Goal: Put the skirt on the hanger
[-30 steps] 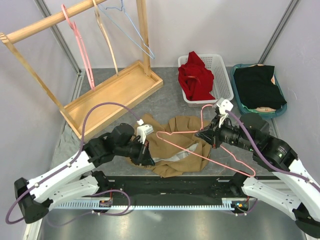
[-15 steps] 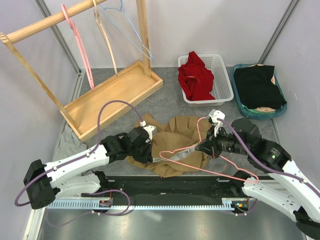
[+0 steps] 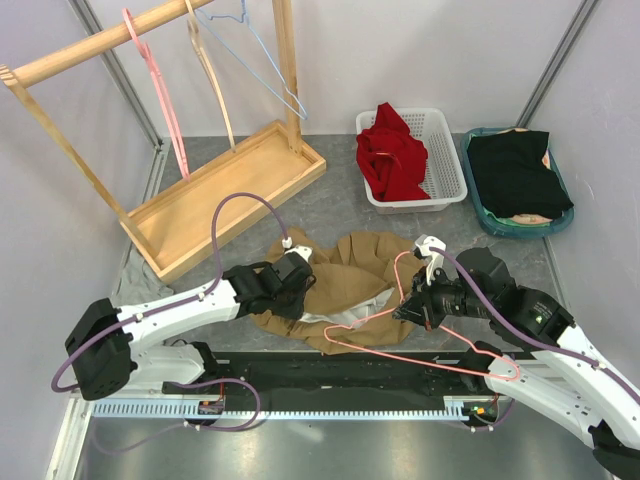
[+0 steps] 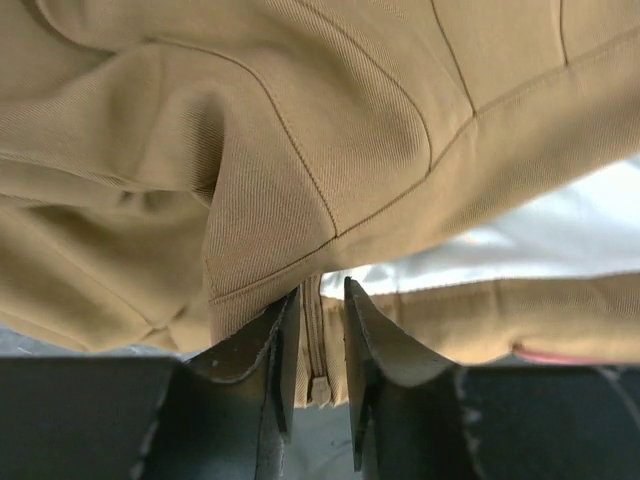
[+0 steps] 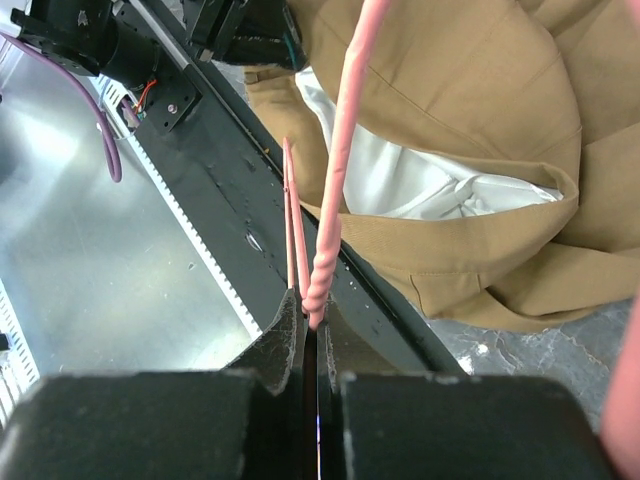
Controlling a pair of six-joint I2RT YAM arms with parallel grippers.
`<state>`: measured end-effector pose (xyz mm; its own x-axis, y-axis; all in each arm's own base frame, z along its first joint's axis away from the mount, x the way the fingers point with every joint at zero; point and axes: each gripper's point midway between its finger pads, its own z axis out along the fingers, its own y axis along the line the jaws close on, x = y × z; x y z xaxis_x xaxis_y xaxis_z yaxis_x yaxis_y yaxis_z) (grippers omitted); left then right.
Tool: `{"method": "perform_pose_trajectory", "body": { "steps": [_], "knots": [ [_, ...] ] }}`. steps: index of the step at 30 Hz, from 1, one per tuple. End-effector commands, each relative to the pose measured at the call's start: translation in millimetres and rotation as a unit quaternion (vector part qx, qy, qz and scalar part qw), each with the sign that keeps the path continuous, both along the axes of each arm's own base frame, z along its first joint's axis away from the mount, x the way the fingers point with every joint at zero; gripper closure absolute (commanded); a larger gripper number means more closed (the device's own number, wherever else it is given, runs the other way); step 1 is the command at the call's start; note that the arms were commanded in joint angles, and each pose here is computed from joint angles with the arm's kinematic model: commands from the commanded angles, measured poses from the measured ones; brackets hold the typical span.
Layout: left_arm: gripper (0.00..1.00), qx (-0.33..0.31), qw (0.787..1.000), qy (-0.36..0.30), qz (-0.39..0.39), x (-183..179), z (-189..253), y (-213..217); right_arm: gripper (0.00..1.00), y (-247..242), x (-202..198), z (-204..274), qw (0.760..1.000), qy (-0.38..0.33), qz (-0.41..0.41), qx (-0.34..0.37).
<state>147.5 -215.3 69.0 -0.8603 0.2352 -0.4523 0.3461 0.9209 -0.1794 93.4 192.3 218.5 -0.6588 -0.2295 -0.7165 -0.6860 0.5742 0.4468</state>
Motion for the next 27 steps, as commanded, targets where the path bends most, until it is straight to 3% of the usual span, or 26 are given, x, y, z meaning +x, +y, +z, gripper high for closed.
{"method": "perform_pose_trajectory", "body": {
  "steps": [1,8,12,13,20,27],
  "knots": [
    [0.69,-0.025,0.997,-0.06,0.052,30,26,-13,1.0,-2,3,4,1.0,-0.004,-0.02,0.007],
    [0.7,-0.082,0.99,-0.097,0.065,42,52,-26,1.0,1,7,10,1.0,-0.009,-0.021,0.011],
    [0.97,-0.095,0.989,-0.093,0.067,41,53,-31,1.0,7,3,46,0.998,-0.04,-0.003,0.057],
    [0.98,-0.095,0.989,-0.092,0.067,41,51,-31,1.0,8,3,53,0.997,-0.047,0.0,0.066],
    [0.98,-0.11,0.985,-0.101,0.083,44,56,-31,1.0,15,9,71,0.994,-0.071,0.009,0.085],
    [0.98,-0.113,0.98,-0.124,0.111,53,63,-26,1.0,18,39,32,0.997,-0.058,-0.039,0.024]
  ]
}}
